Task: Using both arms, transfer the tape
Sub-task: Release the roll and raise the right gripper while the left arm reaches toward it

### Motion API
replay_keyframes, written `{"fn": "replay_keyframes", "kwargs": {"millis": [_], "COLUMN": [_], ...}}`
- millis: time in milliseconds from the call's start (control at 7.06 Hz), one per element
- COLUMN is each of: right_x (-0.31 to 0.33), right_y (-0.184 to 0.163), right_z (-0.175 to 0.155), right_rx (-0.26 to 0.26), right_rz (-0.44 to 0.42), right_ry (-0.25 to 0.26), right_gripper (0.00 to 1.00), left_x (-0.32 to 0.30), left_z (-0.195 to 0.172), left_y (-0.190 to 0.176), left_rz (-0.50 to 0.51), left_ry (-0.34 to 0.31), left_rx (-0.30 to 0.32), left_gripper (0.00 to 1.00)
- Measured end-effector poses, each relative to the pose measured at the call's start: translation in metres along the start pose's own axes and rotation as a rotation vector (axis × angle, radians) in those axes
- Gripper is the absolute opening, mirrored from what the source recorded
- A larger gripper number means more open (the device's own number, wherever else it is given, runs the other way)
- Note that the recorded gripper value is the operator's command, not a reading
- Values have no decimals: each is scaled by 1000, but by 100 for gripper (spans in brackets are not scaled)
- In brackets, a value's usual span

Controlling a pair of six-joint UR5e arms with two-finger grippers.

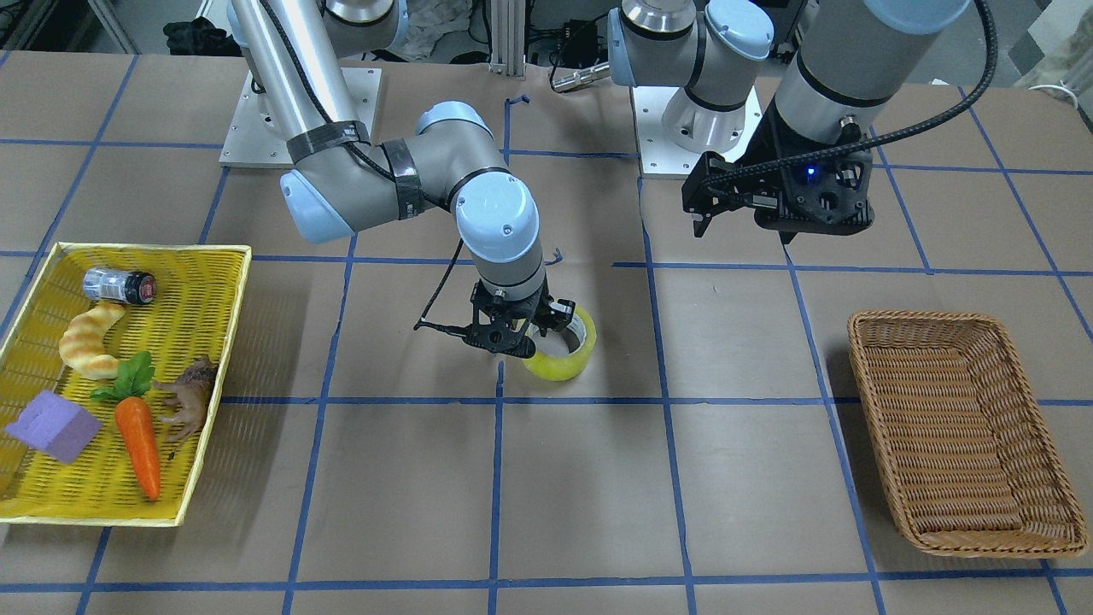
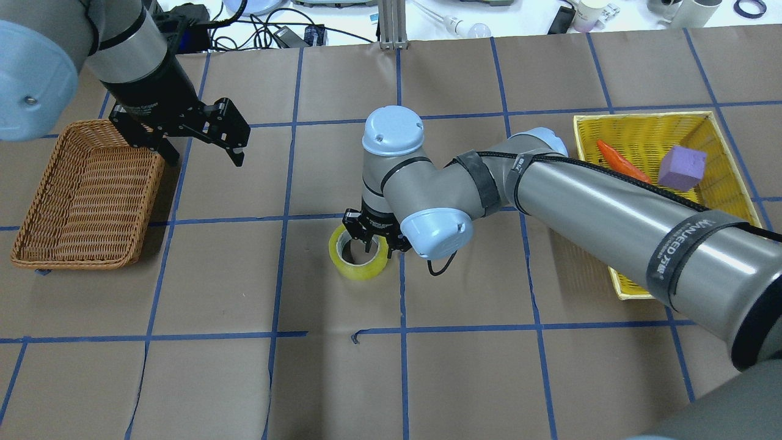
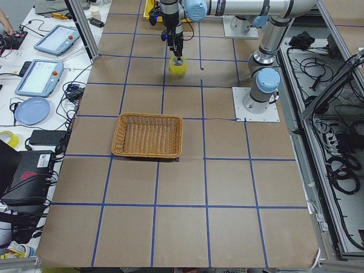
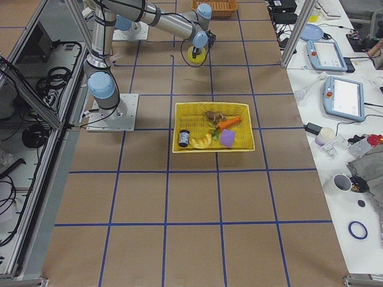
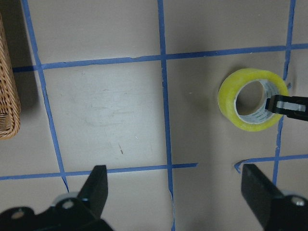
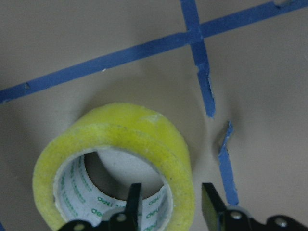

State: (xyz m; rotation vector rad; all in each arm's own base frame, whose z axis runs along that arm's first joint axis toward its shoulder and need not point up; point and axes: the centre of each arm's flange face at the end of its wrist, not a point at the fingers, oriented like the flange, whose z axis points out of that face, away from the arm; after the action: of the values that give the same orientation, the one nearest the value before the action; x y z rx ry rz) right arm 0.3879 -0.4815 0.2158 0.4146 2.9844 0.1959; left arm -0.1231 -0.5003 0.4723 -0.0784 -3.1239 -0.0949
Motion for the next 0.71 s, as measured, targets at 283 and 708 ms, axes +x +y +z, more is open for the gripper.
{"fn": "replay_keyframes", "kwargs": {"millis": [283, 708], "right_x": [4, 97], "right_y": [-23, -93], "right_z": [-25, -110], "right_rx": [43, 83], "right_rz": [7, -55], "right_ry": [-25, -28], "right_gripper": [100, 100], "left_x": [3, 18], "left_z": [9, 43], "left_y": [0, -3], "left_rz": [-2, -7], "left_ry": [12, 126], "left_rx": [-16, -27], "left_gripper": [100, 100]}}
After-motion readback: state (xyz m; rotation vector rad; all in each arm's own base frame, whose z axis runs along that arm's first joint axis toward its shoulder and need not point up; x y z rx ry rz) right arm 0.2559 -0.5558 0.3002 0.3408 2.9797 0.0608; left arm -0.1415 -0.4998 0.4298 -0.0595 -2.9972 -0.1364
